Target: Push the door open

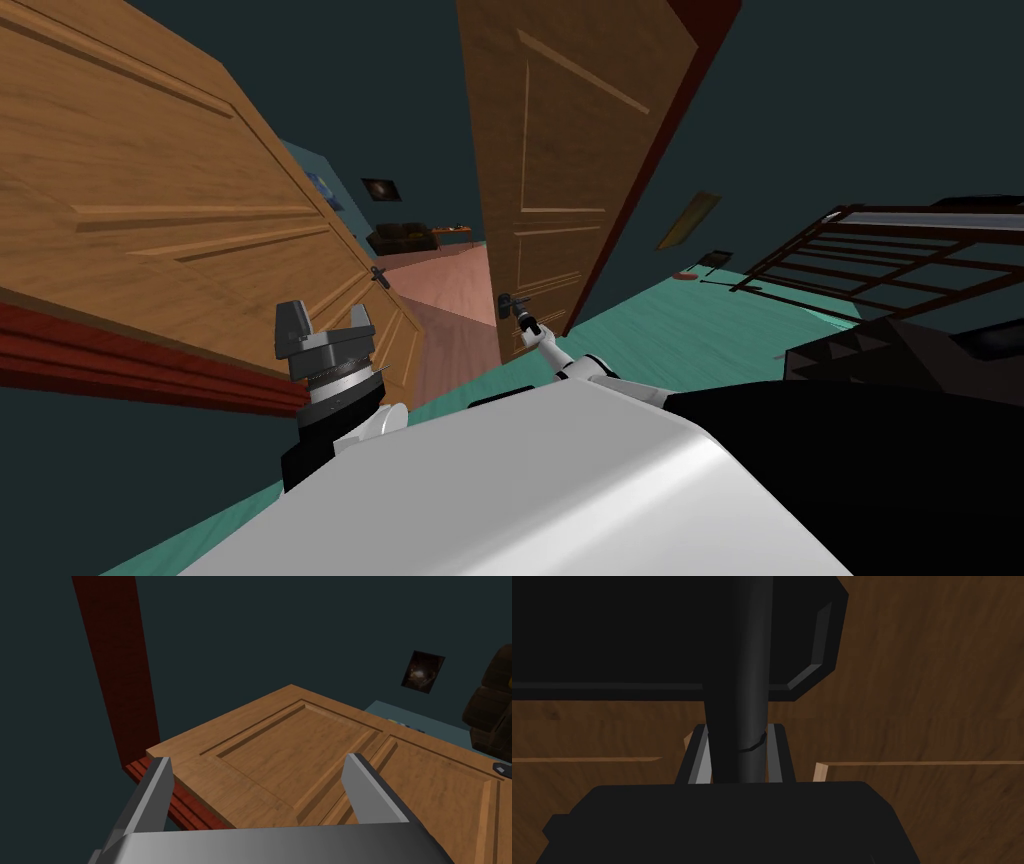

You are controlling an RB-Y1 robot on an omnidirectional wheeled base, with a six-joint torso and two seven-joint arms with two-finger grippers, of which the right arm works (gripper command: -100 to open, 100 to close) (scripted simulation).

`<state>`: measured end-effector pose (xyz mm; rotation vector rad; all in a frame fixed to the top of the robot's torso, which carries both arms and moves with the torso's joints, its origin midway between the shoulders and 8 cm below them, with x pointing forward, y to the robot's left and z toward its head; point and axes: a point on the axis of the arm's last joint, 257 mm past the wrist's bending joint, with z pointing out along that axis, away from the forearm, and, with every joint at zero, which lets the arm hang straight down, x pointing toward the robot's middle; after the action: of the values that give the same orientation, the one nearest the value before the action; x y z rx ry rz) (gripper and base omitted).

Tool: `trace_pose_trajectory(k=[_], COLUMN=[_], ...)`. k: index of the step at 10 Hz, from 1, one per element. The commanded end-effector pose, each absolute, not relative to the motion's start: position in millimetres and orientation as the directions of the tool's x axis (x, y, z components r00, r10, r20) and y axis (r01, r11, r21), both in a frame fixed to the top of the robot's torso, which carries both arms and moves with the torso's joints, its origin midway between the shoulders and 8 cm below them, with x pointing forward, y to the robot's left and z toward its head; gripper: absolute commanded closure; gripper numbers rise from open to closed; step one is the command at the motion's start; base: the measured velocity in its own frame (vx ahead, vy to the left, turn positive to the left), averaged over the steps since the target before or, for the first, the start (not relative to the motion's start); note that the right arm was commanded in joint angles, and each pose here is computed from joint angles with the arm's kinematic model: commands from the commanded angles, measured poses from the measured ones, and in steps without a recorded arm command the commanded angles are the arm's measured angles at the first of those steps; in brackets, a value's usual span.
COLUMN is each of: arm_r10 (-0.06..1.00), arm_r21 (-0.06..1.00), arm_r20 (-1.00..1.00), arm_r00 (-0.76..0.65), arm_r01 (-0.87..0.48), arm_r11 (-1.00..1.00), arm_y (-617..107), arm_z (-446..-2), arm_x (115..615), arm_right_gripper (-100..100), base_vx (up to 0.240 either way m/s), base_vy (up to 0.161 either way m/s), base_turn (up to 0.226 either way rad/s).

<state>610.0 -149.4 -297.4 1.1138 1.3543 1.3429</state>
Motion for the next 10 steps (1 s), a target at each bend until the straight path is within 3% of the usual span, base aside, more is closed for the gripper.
trace_pose_trajectory(k=[1,10], arm_r10=[0.983,0.996], arm_r21=[1.000,1.000], arm_r20=[-0.008,-0.011], arm_r00=[-0.181,-0.090], arm_r01=[-0.014,0.003], arm_r11=[0.006,0.011], arm_y=[-154.7,-208.5], arm_z=[-287.3,-295.4], arm_x=[618.1,619.5], arm_right_gripper=[100,100], base_vx=[0.099,0.146], base_vy=[0.054,0.096], base_turn=[-0.022,-0.048])
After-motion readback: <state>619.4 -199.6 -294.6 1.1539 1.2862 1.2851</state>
